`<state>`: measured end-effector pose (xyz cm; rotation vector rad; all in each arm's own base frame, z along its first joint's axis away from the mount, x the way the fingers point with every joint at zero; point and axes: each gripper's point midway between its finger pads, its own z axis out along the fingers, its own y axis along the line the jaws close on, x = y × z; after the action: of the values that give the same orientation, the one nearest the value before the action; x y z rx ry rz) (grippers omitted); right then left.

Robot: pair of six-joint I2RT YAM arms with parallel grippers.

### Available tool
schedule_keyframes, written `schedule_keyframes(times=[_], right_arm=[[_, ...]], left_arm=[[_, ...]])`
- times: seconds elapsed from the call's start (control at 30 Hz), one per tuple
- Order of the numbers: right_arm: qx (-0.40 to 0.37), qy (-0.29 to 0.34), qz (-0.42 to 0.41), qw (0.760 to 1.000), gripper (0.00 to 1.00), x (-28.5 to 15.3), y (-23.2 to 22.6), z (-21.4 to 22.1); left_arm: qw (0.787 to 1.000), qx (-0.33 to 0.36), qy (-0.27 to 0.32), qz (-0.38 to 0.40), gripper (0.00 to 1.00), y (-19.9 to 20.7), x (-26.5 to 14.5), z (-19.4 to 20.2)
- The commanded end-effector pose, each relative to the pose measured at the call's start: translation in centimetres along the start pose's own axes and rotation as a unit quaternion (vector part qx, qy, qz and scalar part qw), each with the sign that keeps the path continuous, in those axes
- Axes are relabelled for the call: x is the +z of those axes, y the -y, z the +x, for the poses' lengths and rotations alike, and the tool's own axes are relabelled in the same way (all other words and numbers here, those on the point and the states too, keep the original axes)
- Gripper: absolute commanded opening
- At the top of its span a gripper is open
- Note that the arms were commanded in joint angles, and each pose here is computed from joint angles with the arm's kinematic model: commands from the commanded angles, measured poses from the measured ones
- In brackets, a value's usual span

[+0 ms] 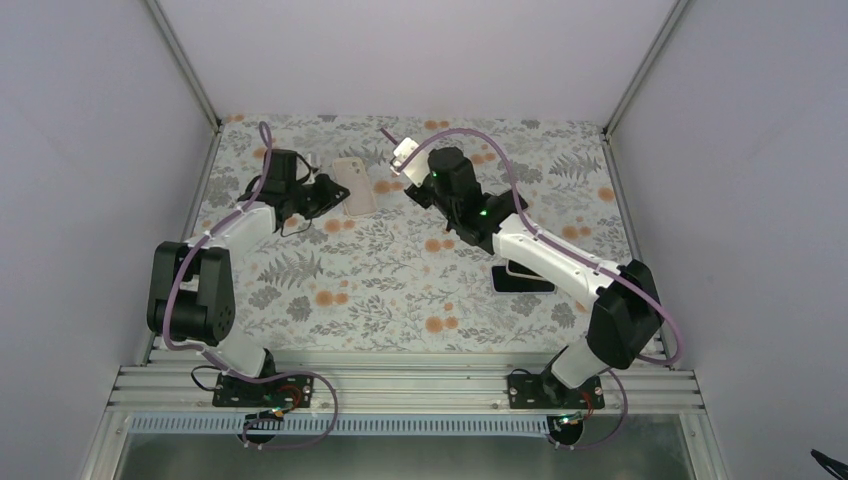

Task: Take the phone out of the phone case
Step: Place the phone case at the center of the board.

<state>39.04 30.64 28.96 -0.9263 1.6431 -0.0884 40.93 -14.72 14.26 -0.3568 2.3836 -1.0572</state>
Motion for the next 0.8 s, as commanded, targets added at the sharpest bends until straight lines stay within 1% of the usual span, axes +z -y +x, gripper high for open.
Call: schedule_keyframes(times=[0.0, 0.17, 0.3, 0.47, 0.6, 0.77], right_arm=[[0.036, 0.037, 0.005, 0.999, 0.04, -1.4, 1.6, -2.2], [0.042, 0.038, -0.005, 0.998, 0.04, -1.7, 1.4, -2.2], [0.044, 0.04, -0.011, 0.998, 0.04, -1.8, 1.3, -2.4], [0.05, 0.042, -0.019, 0.998, 0.04, -2.0, 1.1, -2.5], [0.055, 0.041, -0.031, 0.997, 0.04, -2.1, 0.7, -2.4], [0.056, 0.04, -0.042, 0.997, 0.04, -2.0, 0.2, -2.3]], left_arm=[[0.999, 0.028, 0.023, 0.003, 0.02, 0.4, -0.9, -1.2], [0.999, 0.035, 0.023, 0.014, 0.02, 0.8, -1.0, -1.1], [0.998, 0.055, 0.02, 0.014, 0.02, 0.7, -1.2, -0.9], [0.992, 0.124, 0.005, 0.026, 0.03, 0.3, -1.5, -2.1], [0.987, 0.158, -0.018, 0.007, 0.02, -1.0, -1.1, -2.5], [0.99, 0.139, -0.027, -0.021, 0.02, -4.6, -0.8, -4.0]])
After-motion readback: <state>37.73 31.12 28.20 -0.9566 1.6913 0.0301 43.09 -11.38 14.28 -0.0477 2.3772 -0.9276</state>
